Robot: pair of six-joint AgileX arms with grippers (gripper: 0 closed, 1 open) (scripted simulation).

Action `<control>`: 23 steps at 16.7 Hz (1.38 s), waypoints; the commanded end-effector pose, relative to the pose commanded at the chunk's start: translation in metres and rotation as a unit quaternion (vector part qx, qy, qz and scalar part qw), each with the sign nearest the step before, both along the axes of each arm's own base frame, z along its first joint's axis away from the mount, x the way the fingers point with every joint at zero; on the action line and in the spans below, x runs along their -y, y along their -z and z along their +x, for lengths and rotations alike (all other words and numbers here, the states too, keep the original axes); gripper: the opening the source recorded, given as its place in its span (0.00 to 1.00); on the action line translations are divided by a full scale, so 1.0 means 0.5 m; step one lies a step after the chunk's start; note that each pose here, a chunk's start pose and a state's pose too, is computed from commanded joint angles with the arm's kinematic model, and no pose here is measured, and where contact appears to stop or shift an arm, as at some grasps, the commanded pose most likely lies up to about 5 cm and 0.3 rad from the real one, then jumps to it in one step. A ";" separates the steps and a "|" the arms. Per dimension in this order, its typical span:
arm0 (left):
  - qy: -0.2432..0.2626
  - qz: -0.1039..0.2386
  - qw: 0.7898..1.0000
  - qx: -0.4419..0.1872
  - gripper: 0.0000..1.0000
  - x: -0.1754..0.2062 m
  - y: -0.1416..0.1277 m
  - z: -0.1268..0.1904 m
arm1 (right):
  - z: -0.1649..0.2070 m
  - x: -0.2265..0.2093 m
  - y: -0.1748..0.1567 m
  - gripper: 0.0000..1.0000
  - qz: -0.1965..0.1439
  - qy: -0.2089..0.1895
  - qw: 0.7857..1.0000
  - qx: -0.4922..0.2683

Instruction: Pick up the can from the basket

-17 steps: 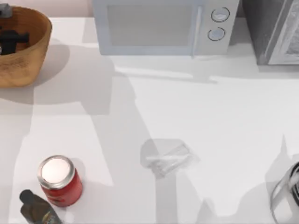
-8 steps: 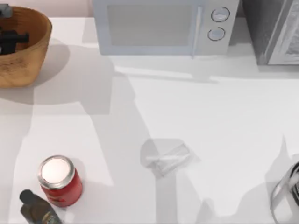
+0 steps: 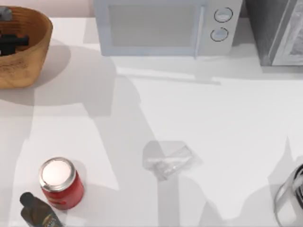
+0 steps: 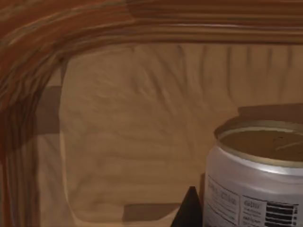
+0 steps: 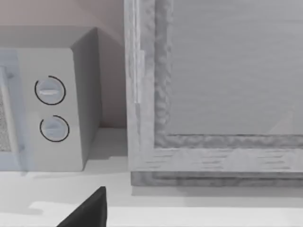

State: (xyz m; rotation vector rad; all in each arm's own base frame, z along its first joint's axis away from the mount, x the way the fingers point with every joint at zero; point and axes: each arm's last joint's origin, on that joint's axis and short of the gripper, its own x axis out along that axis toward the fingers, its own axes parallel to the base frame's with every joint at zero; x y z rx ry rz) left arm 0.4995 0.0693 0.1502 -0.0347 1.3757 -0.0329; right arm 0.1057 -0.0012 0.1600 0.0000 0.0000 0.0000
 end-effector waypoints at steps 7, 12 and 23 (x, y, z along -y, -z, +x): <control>-0.022 0.022 0.990 0.137 0.00 0.024 -0.188 -0.128 | 0.000 0.000 0.000 1.00 0.000 0.000 1.000 0.000; -0.036 0.040 0.943 0.327 0.00 0.064 -0.367 -0.375 | 0.000 0.000 0.000 1.00 0.000 0.000 1.000 0.000; -0.014 0.033 0.796 0.604 0.00 0.134 -0.149 -0.775 | 0.000 0.000 0.000 1.00 0.000 0.000 1.000 0.000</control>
